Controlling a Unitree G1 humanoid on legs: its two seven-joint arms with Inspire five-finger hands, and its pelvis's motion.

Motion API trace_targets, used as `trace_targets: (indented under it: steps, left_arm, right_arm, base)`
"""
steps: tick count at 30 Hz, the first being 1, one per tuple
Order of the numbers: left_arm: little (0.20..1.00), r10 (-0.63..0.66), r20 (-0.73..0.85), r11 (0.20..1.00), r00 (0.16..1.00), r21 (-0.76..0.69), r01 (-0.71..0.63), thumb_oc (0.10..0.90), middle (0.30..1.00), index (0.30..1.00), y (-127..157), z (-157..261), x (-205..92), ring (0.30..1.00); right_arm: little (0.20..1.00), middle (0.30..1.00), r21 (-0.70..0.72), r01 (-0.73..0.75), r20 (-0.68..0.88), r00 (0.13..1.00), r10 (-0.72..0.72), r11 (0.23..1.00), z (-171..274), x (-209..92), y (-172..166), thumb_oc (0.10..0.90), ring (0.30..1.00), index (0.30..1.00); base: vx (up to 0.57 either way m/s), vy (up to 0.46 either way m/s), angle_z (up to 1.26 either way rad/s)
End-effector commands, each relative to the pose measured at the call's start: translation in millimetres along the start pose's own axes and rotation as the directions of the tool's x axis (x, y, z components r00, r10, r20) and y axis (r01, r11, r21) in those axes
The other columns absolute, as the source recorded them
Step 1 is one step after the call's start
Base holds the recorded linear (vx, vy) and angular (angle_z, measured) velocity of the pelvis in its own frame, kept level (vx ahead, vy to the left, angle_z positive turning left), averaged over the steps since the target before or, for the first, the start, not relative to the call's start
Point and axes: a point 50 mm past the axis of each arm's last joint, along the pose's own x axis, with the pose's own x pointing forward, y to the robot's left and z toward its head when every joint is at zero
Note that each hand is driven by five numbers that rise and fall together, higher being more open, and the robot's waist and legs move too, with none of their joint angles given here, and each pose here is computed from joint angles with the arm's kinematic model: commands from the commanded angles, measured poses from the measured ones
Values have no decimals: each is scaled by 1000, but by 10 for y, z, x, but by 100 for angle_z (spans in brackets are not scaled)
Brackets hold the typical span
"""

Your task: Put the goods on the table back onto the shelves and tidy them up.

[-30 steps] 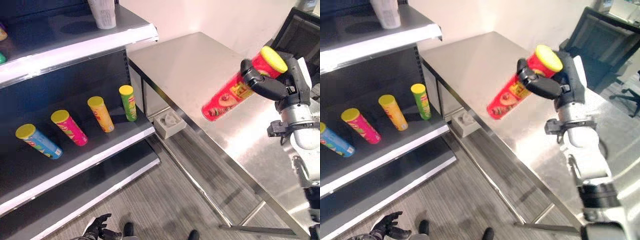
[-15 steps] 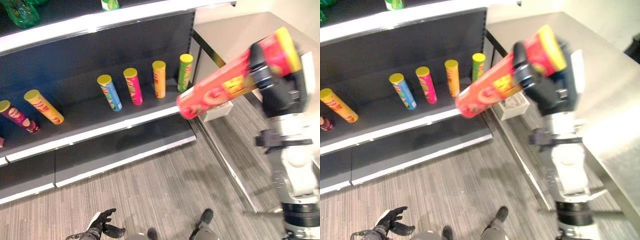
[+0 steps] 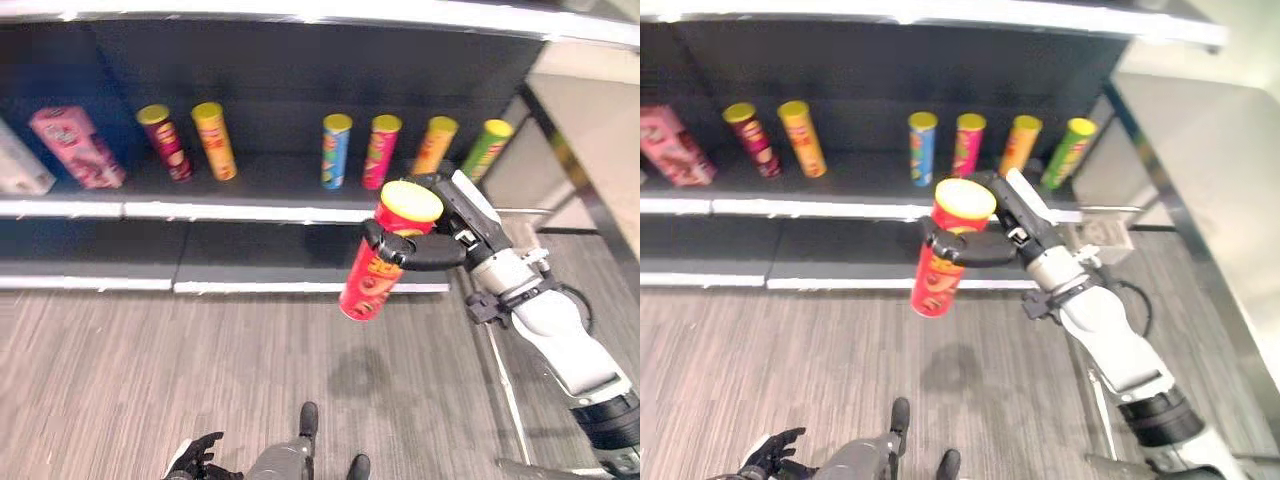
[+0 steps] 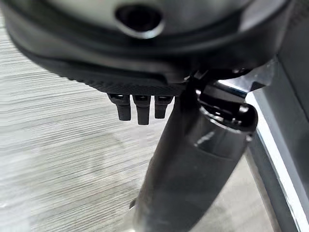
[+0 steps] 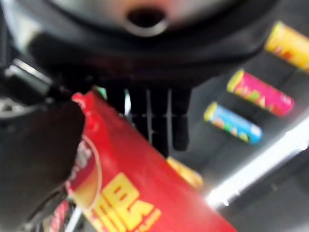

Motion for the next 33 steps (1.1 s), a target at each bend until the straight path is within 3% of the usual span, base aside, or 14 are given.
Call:
trace_targets:
  steps: [1,8,18,27,33]
  left_arm:
    - [900,31,23,999,999,38,-32,800,900,900,88,-19,-27,900]
    - [900,37,-7,992,999,124,-36,800,900,900,142,-102,-48,900]
    - [900,105,-19,990,994,101,-103,800,900,900,322,-136,-71,900]
    - [900,102,45,992,994,67,-105,800,900,900,307,55,-22,900]
    - [900,58,73,998,996,30,-60,800,900,900,134,152,9,900]
  right_arm:
    - [300,300,-75,162,305,943,-132,984,579,165,-286,400,300,300]
    - [300,300,-96,245,301,931,-206,965,565,136,-280,400,300,300]
    - [300,300,-116,246,313,929,-199,962,588,191,-208,400,300,300]
    - [300,300,-111,217,353,921,-166,970,686,311,-218,400,300,300]
    - [300,300,-154,231,352,921,-165,961,712,308,-338,400,300,300]
  base:
    - [104,214,18]
    - [167,342,27]
    - [74,190,-14]
    - [99,-89,-7]
    - [229,-350,68]
